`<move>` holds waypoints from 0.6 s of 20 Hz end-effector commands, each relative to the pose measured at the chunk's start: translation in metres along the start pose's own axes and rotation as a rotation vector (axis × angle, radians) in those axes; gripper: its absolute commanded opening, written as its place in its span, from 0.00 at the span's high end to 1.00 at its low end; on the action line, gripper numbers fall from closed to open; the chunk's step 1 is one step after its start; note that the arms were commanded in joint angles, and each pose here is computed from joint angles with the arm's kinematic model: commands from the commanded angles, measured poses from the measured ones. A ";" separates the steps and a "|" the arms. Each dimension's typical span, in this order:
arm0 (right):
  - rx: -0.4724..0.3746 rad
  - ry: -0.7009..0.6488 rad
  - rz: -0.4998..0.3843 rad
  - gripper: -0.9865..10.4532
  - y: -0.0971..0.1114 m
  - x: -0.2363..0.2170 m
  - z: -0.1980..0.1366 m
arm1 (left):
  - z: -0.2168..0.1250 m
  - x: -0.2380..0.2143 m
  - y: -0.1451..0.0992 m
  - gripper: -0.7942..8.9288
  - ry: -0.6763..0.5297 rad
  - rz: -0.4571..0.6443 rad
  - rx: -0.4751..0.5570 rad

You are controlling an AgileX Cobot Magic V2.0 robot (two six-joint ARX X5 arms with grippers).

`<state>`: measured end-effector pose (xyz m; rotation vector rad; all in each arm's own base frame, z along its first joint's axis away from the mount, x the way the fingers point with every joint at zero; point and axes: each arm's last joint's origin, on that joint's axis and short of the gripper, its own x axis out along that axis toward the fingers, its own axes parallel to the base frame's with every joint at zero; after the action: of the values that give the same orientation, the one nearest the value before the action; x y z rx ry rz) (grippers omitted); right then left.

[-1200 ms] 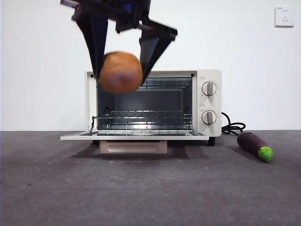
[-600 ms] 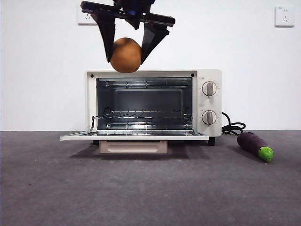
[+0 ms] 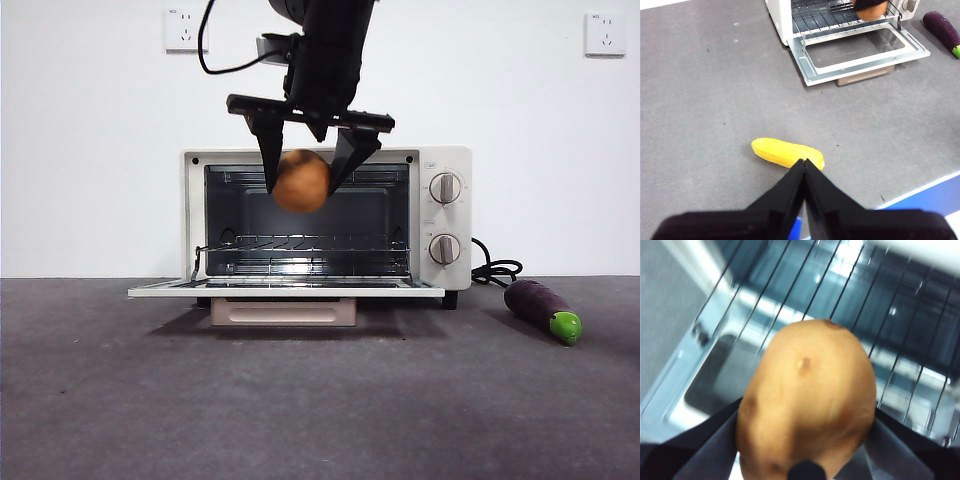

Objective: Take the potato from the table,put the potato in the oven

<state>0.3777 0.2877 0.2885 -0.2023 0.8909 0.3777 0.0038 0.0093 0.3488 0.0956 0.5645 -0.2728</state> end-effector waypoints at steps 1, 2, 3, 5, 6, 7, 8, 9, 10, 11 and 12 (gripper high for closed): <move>0.010 0.008 0.005 0.91 -0.002 0.016 -0.002 | -0.001 0.002 0.000 0.92 0.000 0.002 0.014; 0.016 -0.001 0.007 0.91 -0.004 0.021 -0.001 | -0.001 0.002 0.000 0.92 0.000 0.002 0.019; 0.023 -0.013 0.010 0.91 -0.006 0.024 0.000 | -0.001 0.002 0.000 0.92 0.002 0.003 0.031; 0.031 -0.025 0.033 0.91 -0.008 0.034 0.001 | -0.001 0.002 0.000 0.92 0.002 0.003 0.040; 0.034 -0.017 0.042 0.91 -0.009 0.041 0.000 | -0.001 0.002 0.000 0.92 0.002 0.003 0.040; 0.034 -0.005 0.038 0.91 -0.011 0.047 -0.002 | -0.001 0.002 0.000 0.92 0.003 0.003 0.040; 0.033 0.003 0.033 0.91 -0.012 0.055 -0.004 | 0.000 0.002 -0.001 0.92 0.005 0.005 0.041; 0.037 0.001 0.032 0.91 -0.013 0.060 -0.005 | 0.000 0.003 -0.001 0.92 0.007 0.008 0.042; 0.044 -0.010 0.030 0.91 -0.013 0.063 -0.005 | 0.000 0.003 -0.001 0.92 0.010 0.009 0.043; 0.045 -0.028 0.028 0.91 -0.013 0.064 -0.003 | 0.001 0.004 -0.001 0.92 0.013 0.009 0.044; 0.048 -0.050 0.032 0.91 -0.012 0.066 -0.001 | 0.001 0.004 -0.002 0.92 0.014 0.009 0.044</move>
<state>0.4166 0.2903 0.2486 -0.1254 0.8298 0.3994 0.0061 0.0076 0.3490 0.1283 0.5705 -0.2748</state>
